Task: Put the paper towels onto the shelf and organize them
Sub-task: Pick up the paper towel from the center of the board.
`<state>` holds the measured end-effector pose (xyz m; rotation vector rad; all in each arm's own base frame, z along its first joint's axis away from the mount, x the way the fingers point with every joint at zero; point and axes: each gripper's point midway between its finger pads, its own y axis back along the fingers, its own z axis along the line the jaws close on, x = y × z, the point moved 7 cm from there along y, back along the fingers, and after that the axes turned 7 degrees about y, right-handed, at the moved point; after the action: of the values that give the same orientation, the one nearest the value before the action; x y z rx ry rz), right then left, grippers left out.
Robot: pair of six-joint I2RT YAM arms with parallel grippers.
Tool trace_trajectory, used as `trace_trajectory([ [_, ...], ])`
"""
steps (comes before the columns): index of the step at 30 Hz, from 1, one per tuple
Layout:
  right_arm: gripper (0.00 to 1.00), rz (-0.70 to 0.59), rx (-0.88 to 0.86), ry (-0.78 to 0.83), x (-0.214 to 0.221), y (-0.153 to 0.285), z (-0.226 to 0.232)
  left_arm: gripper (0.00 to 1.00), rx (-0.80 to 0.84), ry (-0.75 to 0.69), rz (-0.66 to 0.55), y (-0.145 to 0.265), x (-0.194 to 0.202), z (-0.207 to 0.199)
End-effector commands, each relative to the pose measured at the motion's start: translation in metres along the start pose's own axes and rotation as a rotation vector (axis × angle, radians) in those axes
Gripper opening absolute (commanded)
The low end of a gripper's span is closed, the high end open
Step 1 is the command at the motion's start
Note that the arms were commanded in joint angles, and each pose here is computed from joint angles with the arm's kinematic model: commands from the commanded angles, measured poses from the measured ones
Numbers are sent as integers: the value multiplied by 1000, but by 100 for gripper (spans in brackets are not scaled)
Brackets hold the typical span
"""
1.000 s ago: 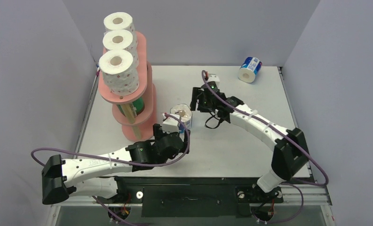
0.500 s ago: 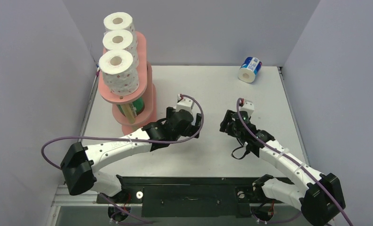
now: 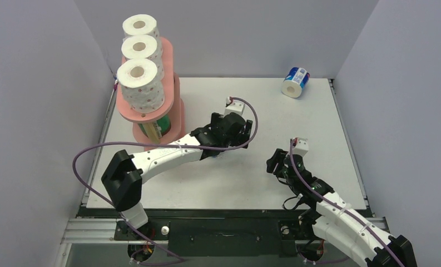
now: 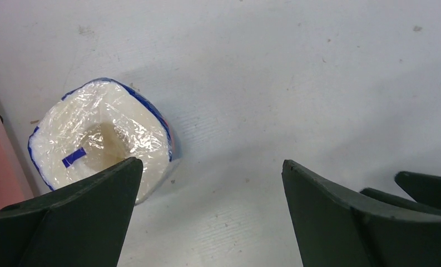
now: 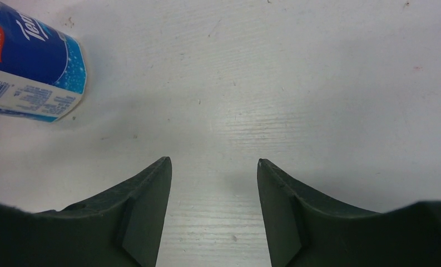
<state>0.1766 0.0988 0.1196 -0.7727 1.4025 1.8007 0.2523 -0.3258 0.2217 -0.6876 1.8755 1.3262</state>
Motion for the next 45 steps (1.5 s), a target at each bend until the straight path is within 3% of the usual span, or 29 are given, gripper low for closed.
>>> trace_trajectory([
  [1,53,-59,-41,-3,-11,5,5,97,-68,30,-1,-22,-14,15],
  [7,53,-99,-34,-17,-14,9,1,100,-141,26,29,-47,-13,31],
  [9,53,-97,-42,-16,-13,8,2,94,-153,19,36,-52,-11,33],
  [16,53,-80,-38,-5,-10,4,3,90,-139,10,54,-61,-3,32],
  [27,52,-76,-35,-3,-9,3,3,65,-163,-5,97,-71,15,37],
  [36,52,-75,-33,-2,-9,2,3,38,-204,-22,72,-63,12,42],
  [45,52,-68,-35,1,-8,1,3,33,-306,-37,7,-43,-6,63],
])
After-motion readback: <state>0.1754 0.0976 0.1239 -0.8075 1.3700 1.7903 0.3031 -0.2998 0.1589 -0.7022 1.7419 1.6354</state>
